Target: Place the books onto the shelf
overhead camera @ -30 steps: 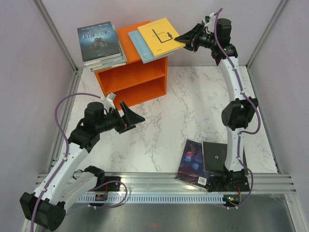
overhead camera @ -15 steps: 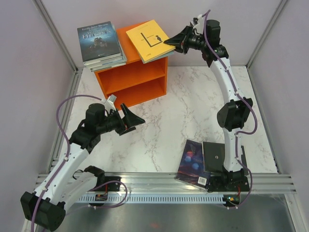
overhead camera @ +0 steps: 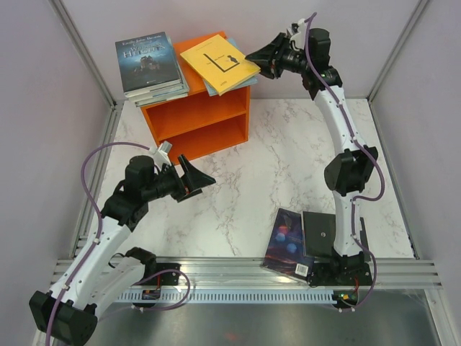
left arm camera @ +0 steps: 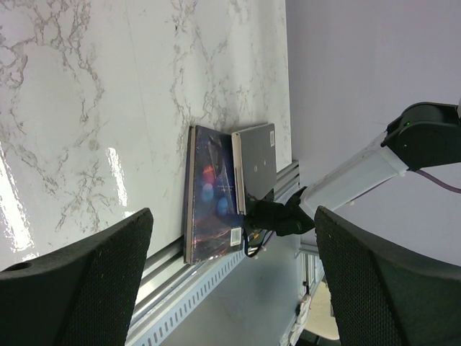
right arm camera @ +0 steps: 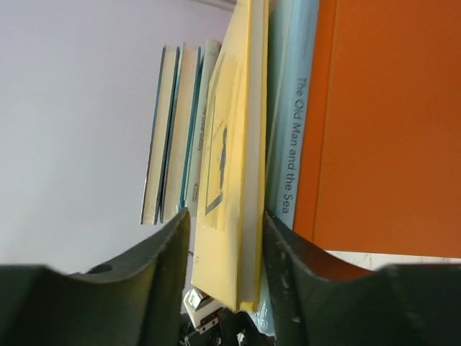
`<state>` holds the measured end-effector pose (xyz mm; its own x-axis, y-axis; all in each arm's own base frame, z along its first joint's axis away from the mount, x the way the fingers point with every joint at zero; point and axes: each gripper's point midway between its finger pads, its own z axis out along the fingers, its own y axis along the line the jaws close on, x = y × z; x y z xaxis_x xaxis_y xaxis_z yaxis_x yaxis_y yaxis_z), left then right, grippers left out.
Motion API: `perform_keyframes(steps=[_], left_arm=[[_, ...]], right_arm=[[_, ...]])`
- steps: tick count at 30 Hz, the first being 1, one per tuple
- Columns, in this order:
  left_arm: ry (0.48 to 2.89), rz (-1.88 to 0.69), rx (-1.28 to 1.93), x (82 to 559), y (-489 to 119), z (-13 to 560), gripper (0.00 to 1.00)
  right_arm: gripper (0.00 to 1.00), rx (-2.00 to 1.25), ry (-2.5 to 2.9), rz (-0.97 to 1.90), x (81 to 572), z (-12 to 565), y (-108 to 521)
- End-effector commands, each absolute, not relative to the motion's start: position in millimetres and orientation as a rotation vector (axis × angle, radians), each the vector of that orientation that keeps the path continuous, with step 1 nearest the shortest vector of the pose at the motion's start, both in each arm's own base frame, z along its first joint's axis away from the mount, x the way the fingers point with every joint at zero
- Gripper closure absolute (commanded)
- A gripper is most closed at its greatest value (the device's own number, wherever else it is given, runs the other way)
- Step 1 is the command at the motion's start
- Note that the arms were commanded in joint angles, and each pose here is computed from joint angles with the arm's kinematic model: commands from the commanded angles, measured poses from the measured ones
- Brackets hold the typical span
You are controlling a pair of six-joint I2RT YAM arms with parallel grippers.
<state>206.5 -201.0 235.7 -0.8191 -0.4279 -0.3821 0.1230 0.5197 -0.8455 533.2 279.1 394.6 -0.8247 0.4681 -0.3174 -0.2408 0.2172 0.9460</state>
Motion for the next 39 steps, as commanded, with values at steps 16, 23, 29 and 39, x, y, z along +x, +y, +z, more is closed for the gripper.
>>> perform_keyframes(steps=[16,23,29,39], left_arm=[[2.182,-1.302,-0.242,205,-200,240,0.06],[2.170,-1.310,-0.246,200,-199,242,0.06],[2.172,-1.293,-0.262,194,-194,240,0.06],[2.166,-1.275,-0.268,190,-190,241,0.06]], right_arm=[[0.37,0.216,1.863,1.449,525,430,223],[0.69,0.205,1.891,1.458,523,420,243],[0.74,0.188,1.924,1.450,518,408,253],[0.81,0.172,1.946,1.416,496,408,246]])
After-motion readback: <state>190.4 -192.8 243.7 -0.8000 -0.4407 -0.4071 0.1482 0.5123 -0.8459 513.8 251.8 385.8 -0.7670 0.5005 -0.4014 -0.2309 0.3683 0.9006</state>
